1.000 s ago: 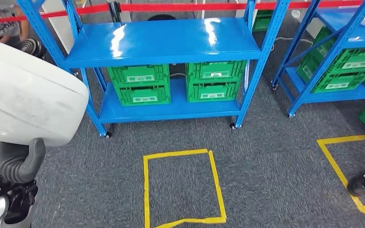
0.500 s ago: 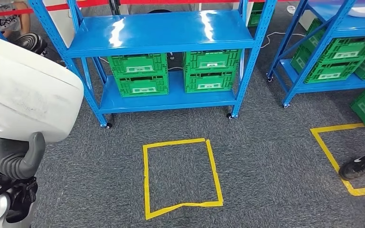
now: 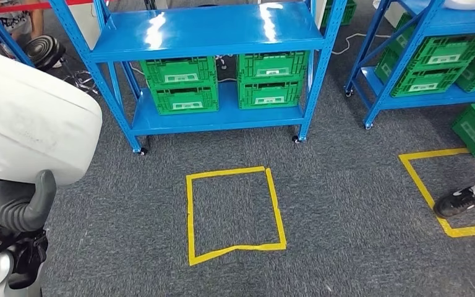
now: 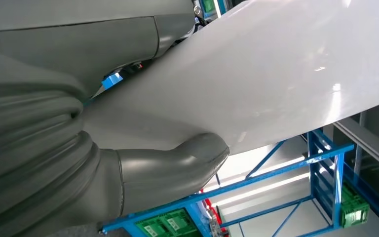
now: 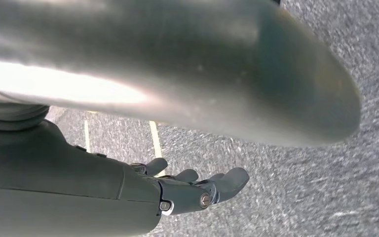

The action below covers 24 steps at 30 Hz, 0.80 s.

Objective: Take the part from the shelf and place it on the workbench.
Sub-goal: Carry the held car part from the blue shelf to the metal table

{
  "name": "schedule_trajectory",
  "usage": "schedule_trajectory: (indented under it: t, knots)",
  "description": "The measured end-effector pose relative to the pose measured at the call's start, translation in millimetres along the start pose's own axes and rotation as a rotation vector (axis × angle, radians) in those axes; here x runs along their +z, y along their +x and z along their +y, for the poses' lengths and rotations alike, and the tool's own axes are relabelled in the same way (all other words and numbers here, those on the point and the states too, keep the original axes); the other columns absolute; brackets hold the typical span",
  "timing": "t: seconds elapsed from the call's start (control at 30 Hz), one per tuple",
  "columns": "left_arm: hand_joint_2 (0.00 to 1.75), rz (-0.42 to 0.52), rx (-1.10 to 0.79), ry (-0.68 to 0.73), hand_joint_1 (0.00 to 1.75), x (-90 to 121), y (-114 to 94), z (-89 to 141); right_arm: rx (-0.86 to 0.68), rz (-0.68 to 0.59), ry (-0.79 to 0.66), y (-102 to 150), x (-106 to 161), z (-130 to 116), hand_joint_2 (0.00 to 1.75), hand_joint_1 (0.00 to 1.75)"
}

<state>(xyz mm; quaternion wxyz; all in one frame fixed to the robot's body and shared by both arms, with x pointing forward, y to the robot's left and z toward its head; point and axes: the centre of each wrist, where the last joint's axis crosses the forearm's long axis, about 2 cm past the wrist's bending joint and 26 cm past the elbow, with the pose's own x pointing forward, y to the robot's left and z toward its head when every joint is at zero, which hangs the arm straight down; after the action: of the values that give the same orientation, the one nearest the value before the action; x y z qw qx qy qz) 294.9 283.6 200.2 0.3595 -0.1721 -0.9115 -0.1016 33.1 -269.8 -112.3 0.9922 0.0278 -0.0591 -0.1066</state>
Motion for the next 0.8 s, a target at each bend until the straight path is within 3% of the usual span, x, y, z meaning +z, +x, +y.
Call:
schedule_trajectory:
  t: [0.57, 0.8]
  knots:
    - [1.75, 0.040, -0.002, 0.040, 1.75, 11, -6, 4, 0.012, 0.010, -0.010, -3, 0, -8, 0.00, 0.00]
    - [1.75, 0.076, 0.020, 0.071, 1.75, 25, -7, 4, 0.023, 0.019, -0.012, -3, 0, -8, 0.00, 0.00]
